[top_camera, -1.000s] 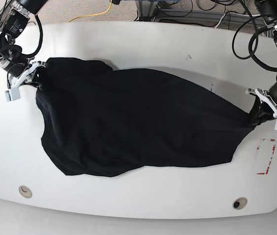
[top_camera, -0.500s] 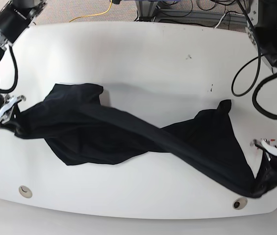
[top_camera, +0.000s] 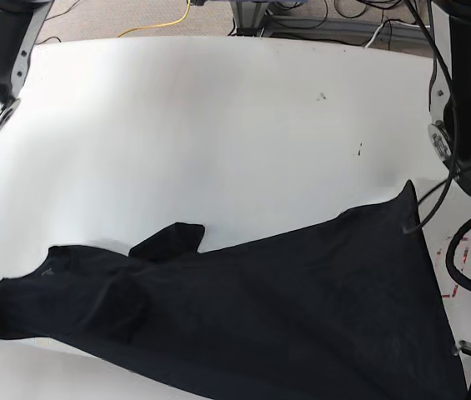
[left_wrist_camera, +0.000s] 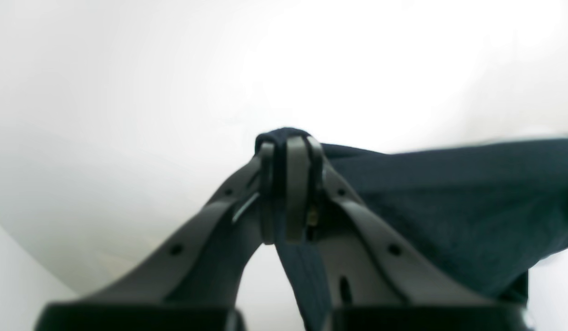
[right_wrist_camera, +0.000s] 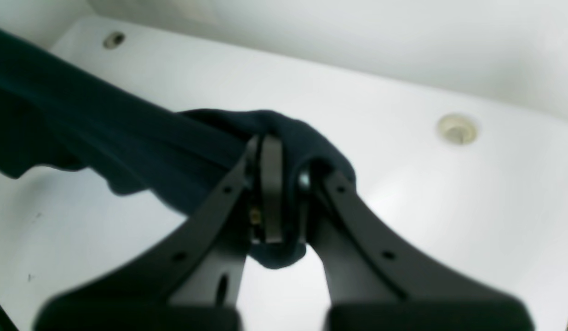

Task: Layout the t-shirt on the table in an organized manner, then fold the t-shirt properly
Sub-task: 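Lift the shirt with both grippers, swing it up, and lay it flat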

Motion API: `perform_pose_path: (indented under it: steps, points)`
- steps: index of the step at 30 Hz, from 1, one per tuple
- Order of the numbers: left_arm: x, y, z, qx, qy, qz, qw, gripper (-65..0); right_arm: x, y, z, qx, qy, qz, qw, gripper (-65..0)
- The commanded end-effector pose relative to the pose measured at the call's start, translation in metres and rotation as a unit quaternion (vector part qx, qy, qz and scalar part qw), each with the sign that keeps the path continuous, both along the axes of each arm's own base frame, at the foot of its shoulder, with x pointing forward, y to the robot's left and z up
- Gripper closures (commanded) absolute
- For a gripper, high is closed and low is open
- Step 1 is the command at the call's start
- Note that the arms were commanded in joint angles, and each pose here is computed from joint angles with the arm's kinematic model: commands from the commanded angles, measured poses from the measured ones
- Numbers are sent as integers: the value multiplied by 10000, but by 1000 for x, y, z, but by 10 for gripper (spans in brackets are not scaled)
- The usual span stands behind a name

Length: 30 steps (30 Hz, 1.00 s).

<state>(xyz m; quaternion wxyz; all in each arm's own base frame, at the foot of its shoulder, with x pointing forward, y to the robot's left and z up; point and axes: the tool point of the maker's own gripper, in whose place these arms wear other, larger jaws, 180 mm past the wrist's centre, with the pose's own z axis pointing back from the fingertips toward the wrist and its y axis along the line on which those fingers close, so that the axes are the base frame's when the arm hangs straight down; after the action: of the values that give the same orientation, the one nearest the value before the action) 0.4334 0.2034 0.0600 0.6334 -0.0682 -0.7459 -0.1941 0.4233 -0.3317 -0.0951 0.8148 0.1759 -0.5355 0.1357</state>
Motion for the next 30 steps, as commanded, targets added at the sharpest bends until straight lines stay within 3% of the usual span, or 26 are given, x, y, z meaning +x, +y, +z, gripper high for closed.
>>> perform_pose_path:
  steps: [1, 13, 18, 21, 30]
  points:
    - [-5, 5, 46, -170, -558, -46, 9983, -10, 12, -9, 53, 125, -508, -15, 9986, 0]
    - [-6, 31, 166, -824, -1277, -235, 9881, -11, 34, 10, 174, -337, -1226, 272, 9915, 0]
    - [-3, 26, 209, -913, -1317, -455, 9860, -11, 30, 11, 217, -598, -1446, 257, 9874, 0]
    - [7, 17, 209, -850, -1155, -556, 9881, -11, 27, 13, 231, -708, -1527, 262, 9854, 0]
    - [6, 7, 213, -757, -1306, -644, 9864, -11, 24, 2, 218, -876, -1249, 172, 9881, 0]
